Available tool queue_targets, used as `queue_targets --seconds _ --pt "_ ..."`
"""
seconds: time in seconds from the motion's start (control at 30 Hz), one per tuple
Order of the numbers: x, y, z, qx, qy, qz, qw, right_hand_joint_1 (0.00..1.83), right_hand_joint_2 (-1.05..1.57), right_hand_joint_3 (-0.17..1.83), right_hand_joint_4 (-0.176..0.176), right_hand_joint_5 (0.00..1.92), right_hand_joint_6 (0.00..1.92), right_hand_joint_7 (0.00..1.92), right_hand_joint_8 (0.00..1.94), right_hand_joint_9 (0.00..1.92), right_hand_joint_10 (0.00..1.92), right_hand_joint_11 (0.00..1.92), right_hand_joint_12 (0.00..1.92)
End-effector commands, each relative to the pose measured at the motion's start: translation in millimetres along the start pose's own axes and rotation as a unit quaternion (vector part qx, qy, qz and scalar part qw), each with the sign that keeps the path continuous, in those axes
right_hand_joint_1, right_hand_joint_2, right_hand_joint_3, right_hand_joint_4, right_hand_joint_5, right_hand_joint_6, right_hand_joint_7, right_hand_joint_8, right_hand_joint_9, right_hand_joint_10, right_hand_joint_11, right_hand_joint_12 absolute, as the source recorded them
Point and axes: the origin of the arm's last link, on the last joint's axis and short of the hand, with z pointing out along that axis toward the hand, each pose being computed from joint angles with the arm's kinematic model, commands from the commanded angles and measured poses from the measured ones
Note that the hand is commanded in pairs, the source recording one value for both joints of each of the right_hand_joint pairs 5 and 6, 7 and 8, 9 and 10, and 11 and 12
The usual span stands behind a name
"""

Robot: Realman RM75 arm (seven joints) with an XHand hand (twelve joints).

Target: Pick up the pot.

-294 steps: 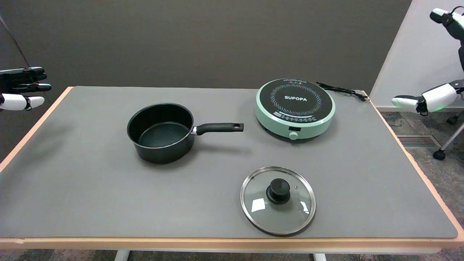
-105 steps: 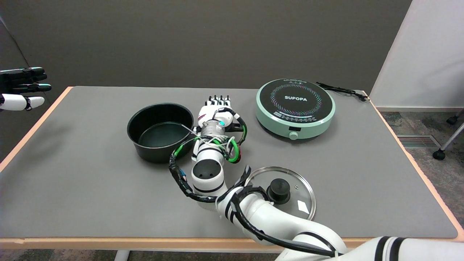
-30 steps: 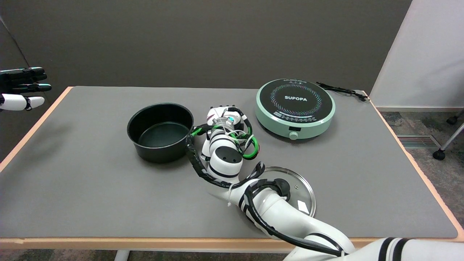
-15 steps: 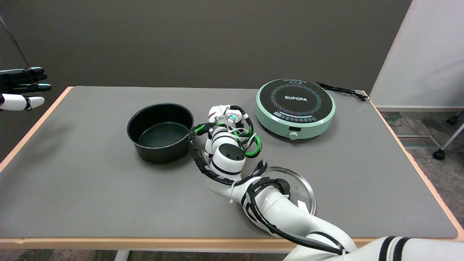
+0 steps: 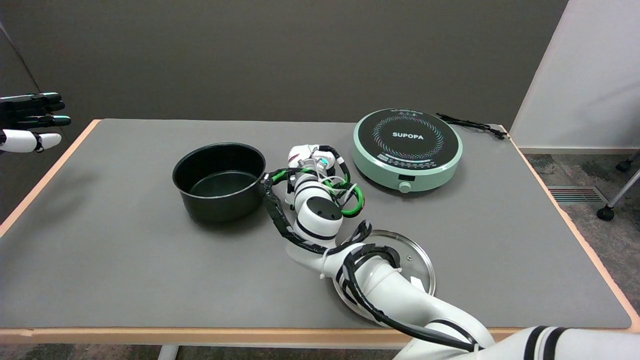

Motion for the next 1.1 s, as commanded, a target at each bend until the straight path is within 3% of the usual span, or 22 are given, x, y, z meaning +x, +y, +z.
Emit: queue_targets --seconds 0.03,0.13,0.5,1.1 --pt "-7 2 3 0.012 -0.016 0.027 0.999 1.21 0.64 0.59 -0.015 1.92 1.92 1.92 1.92 1.92 1.92 1.92 1.92" --pt "-7 3 3 0.011 -0.016 0.03 0.999 1.21 0.65 0.62 -0.015 1.92 1.92 1.92 1.92 1.92 1.92 1.92 1.92" --pt "4 13 0 0.023 0.013 0.065 0.998 0.89 1.3 0.7 -0.027 1.92 1.92 1.92 1.92 1.92 1.92 1.92 1.92" --pt "30 40 -13 0.041 0.097 0.052 0.993 0.93 1.41 0.59 -0.038 1.92 1.92 1.92 1.92 1.92 1.92 1.92 1.92"
